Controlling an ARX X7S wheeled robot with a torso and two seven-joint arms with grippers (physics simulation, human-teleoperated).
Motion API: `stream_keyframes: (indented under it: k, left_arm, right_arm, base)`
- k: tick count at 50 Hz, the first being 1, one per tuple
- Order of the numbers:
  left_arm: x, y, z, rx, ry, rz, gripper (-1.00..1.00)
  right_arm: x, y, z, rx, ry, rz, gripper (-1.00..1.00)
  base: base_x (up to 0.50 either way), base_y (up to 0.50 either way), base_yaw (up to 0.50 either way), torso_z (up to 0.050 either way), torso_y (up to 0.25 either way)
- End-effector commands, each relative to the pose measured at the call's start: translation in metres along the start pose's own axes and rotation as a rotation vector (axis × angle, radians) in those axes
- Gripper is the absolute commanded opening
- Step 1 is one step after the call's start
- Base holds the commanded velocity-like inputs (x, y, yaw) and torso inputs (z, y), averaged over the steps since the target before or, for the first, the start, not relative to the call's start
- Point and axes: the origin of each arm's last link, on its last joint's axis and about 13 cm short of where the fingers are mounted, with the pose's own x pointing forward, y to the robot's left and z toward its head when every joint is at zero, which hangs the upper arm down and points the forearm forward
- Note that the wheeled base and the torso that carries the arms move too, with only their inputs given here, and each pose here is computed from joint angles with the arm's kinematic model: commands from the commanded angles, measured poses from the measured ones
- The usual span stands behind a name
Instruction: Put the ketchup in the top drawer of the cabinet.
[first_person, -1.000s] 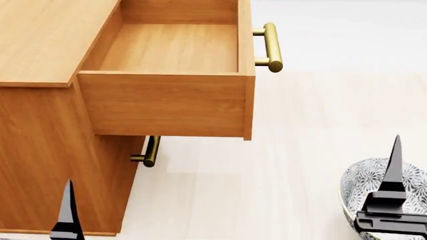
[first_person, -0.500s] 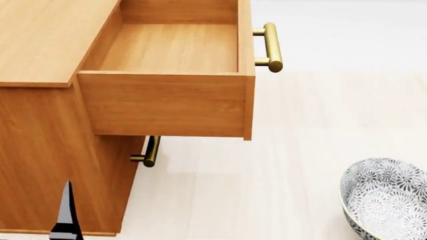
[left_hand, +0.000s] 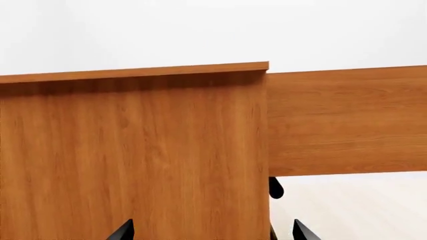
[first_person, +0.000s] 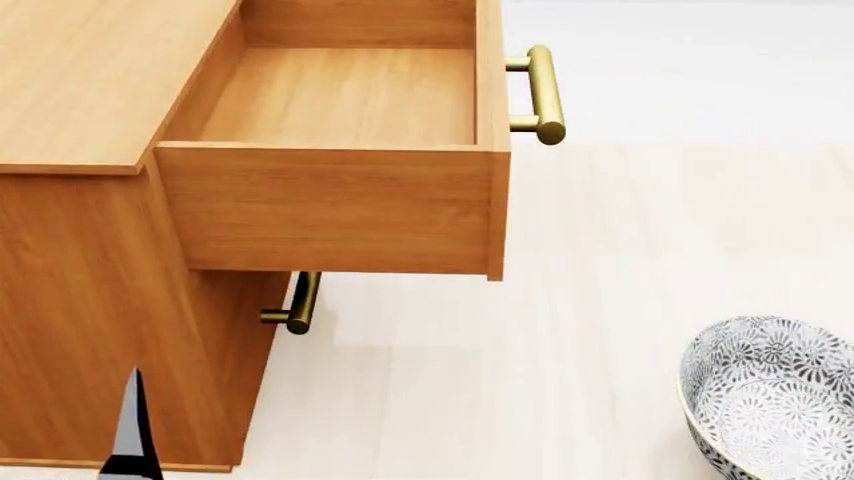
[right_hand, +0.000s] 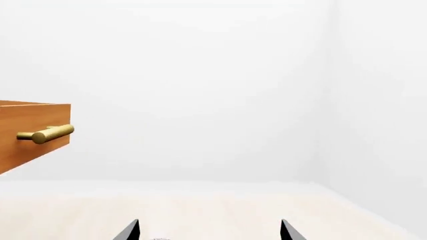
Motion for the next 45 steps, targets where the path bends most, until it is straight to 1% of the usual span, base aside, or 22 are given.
stream_keyframes:
  k: [1,5,15,20,25,33,45]
  left_arm:
    - [-0.001,0.001,-0.002,-0.002,0.002,0.002,1.0]
    - [0.0,0.001,-0.003,0.0,0.006,0.005,1.0]
    - [0.001,0.001,-0.004,0.002,0.01,0.009,1.0]
    - [0.002,0.0,-0.005,-0.001,0.011,0.006,1.0]
    - [0.002,0.0,-0.006,-0.001,0.014,0.008,1.0]
    - [0.001,0.001,-0.006,-0.002,0.018,0.014,1.0]
    - [0.0,0.0,-0.008,-0.006,0.024,0.015,1.0]
  right_arm:
    - [-0.031,-0.01,-0.002,-0.018,0.016,-0.044,1.0]
    - [-0.032,-0.009,-0.014,-0.018,0.043,-0.042,1.0]
    - [-0.036,-0.006,-0.03,-0.001,0.076,-0.044,1.0]
    - [-0.038,-0.006,-0.033,0.004,0.075,-0.055,1.0]
    - [-0.038,-0.003,-0.042,0.012,0.072,-0.049,1.0]
    - [-0.038,0.002,-0.065,0.044,0.076,-0.06,1.0]
    - [-0.043,0.003,-0.08,0.062,0.087,-0.073,1.0]
  base:
    - [0.0,0.0,0.0,0.0,0.0]
    - [0.0,0.0,0.0,0.0,0.0]
    - [0.0,0.0,0.0,0.0,0.0]
    - [0.0,0.0,0.0,0.0,0.0]
    - [0.0,0.0,0.0,0.0,0.0]
    - [0.0,0.0,0.0,0.0,0.0]
    - [0.0,0.0,0.0,0.0,0.0]
